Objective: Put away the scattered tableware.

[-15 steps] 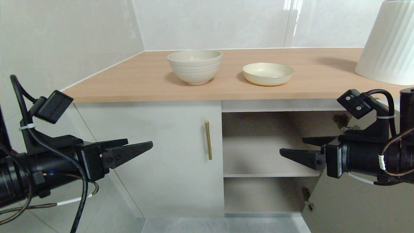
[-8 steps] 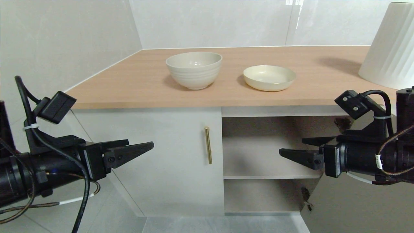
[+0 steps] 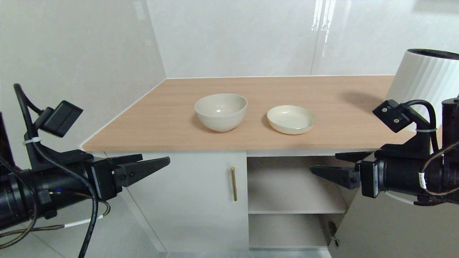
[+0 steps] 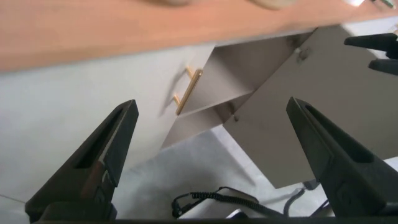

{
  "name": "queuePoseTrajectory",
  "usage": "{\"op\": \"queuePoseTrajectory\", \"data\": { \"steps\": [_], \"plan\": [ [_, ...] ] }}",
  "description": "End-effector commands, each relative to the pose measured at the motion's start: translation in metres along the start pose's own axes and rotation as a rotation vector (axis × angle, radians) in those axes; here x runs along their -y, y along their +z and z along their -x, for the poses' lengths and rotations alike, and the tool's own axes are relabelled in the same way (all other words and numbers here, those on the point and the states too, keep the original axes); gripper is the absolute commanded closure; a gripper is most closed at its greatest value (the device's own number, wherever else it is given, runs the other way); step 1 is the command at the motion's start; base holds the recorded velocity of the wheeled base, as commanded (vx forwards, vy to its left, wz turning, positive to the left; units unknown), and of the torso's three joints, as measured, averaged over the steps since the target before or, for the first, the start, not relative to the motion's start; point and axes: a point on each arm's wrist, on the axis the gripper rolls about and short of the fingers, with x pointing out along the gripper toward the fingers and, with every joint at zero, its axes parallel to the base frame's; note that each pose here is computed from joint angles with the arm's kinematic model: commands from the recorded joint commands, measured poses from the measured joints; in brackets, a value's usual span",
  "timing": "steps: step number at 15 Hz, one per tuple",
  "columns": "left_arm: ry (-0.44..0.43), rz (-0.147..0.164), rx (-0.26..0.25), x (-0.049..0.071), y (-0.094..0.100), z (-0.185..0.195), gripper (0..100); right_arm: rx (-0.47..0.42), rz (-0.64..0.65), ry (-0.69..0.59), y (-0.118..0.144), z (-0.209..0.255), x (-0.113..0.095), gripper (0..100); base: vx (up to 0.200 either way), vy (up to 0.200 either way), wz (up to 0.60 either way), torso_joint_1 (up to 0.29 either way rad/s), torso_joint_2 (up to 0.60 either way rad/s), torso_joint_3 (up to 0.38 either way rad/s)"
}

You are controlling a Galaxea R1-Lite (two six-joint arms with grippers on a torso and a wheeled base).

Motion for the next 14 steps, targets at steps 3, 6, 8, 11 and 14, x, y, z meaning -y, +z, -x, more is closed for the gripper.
{"op": "queuePoseTrajectory", "data": {
  "steps": [3, 6, 8, 11, 14],
  "plan": [
    [0.004, 0.007, -0.013, -0.002, -0.001, -0.004, 0, 0.003, 0.015, -0.001, 0.0, -0.001, 0.0, 0, 0.0, 0.0, 0.0, 0.181, -0.47, -0.295],
    [0.056, 0.012, 0.031, -0.003, 0.021, -0.014, 0, 0.041, 0.028, -0.045, 0.018, -0.012, 0.001, 0, 0.0, 0.0, 0.0, 0.203, -0.48, -0.292],
    [0.149, 0.133, -0.019, 0.001, 0.065, -0.025, 0, -0.015, -0.036, -0.278, 0.049, -0.053, 0.012, 0, 0.0, 0.0, 0.0, 0.212, -0.49, -0.288],
    [0.204, 0.223, -0.101, 0.001, 0.082, -0.032, 0, -0.071, -0.14, -0.332, 0.067, -0.062, 0.012, 0, 0.0, 0.0, 0.0, 0.089, -0.2, -0.116],
    [0.421, 0.244, -0.2, -0.01, 0.068, -0.087, 0, -0.092, -0.205, -0.393, 0.06, -0.075, 0.029, 0, 0.0, 0.0, 0.0, 0.011, -0.02, -0.011]
  ]
}}
